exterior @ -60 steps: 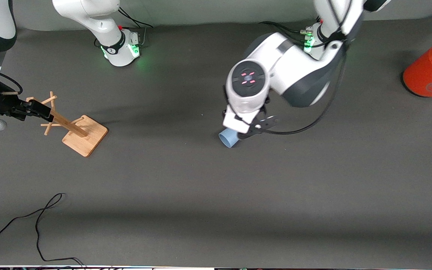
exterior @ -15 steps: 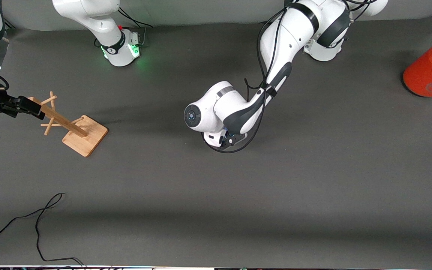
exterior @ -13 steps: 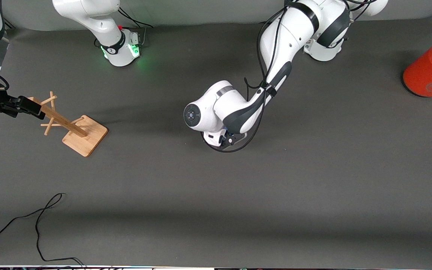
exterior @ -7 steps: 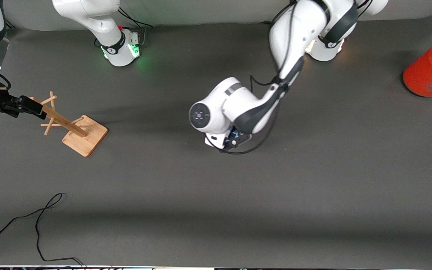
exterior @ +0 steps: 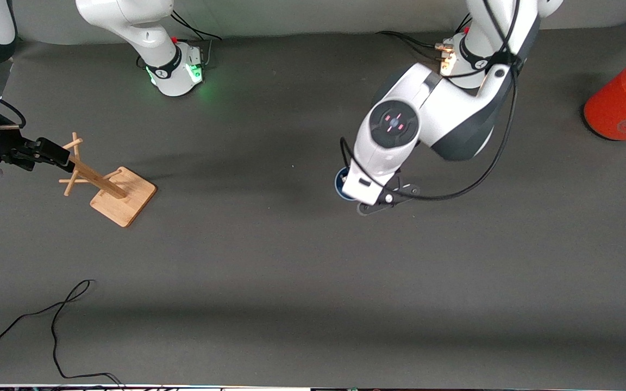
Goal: Rotate and upright cup with both arms
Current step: 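Rotate the held cup upright with the left gripper and set it down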
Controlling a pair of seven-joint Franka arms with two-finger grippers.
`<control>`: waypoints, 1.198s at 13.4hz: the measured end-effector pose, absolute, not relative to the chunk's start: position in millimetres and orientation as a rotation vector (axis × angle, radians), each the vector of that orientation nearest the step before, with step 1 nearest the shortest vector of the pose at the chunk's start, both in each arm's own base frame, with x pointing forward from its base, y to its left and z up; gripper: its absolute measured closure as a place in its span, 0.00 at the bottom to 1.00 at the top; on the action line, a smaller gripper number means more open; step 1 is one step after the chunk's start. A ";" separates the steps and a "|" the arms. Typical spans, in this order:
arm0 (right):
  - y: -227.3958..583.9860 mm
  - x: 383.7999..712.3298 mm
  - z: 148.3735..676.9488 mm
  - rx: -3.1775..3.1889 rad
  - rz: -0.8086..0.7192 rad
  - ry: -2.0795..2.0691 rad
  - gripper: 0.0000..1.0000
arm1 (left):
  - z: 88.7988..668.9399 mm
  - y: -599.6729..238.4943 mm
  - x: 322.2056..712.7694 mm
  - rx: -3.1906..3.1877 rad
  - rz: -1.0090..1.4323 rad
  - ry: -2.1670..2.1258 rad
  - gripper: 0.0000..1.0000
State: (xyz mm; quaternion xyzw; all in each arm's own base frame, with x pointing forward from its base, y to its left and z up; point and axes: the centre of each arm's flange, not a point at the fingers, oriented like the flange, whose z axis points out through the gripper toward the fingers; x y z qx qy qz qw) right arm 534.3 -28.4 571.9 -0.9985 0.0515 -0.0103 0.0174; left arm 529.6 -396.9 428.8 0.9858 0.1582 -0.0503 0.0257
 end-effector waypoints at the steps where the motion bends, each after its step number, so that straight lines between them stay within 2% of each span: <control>1: -28.2 534.2 572.3 -3.102 -0.033 0.159 0.00 | 412.0 -394.3 514.4 3.020 -0.082 0.469 0.91; 3: -21.9 534.0 573.5 -3.103 -0.036 0.139 0.00 | 361.2 -390.9 478.4 2.981 0.017 0.421 0.91; 6: -1.1 533.7 574.9 -3.105 -0.039 0.078 0.00 | 290.5 -390.8 430.9 3.001 0.033 0.330 0.91; 10: -1.7 534.5 574.7 -3.105 -0.049 0.080 0.00 | 254.7 -391.2 426.2 3.040 0.016 0.277 0.91; 16: -4.8 535.3 571.5 -3.104 -0.058 0.089 0.00 | 237.0 -392.7 435.1 3.057 0.004 0.265 0.91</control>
